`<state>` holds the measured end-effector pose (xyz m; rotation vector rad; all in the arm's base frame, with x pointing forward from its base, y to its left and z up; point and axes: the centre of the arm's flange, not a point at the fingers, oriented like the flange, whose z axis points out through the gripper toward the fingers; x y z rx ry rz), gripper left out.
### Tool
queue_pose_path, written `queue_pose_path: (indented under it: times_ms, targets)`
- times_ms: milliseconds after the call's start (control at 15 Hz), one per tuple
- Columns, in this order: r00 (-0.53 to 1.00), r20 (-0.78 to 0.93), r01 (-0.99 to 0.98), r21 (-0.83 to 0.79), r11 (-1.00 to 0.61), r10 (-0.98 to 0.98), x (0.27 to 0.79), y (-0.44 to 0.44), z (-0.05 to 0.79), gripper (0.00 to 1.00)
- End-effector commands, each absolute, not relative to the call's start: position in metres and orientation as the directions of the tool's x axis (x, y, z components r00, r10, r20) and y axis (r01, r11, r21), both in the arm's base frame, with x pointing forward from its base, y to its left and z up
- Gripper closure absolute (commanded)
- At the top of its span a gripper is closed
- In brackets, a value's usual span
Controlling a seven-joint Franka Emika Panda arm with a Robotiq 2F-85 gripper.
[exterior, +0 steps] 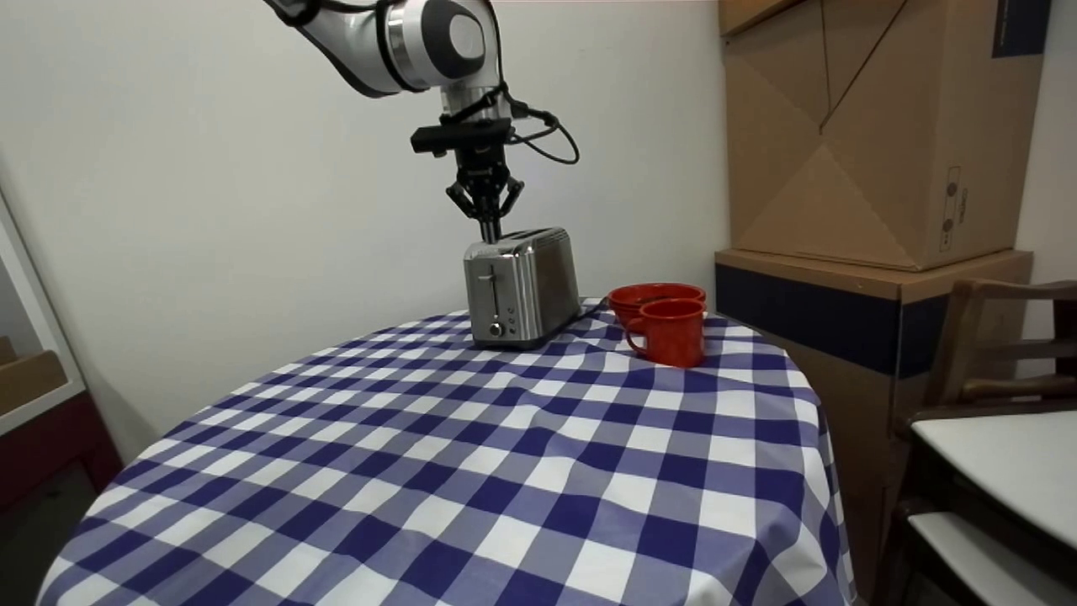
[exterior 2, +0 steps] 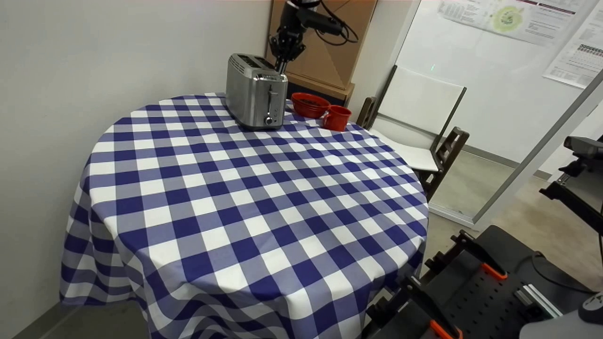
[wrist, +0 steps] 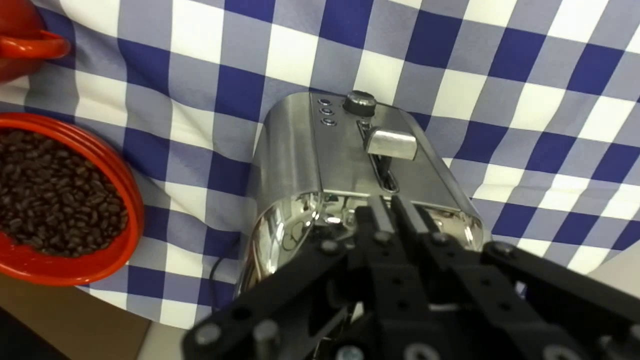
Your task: Push the lever of the toaster down
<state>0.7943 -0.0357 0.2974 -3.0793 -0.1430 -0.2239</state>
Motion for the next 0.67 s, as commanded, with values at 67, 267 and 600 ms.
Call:
queue_pose_path:
  times_ms: [67,267,600]
  targets:
    - [0.991,0.130,0.042,-0.035,-0.999,0.037,0.853,-0.034,0.276,1.00]
    - [0.994,0.108,0.026,-0.038,-0.999,0.021,0.851,-0.030,0.275,1.00]
    - [0.998,0.068,0.014,-0.044,-0.999,0.011,0.843,-0.024,0.262,1.00]
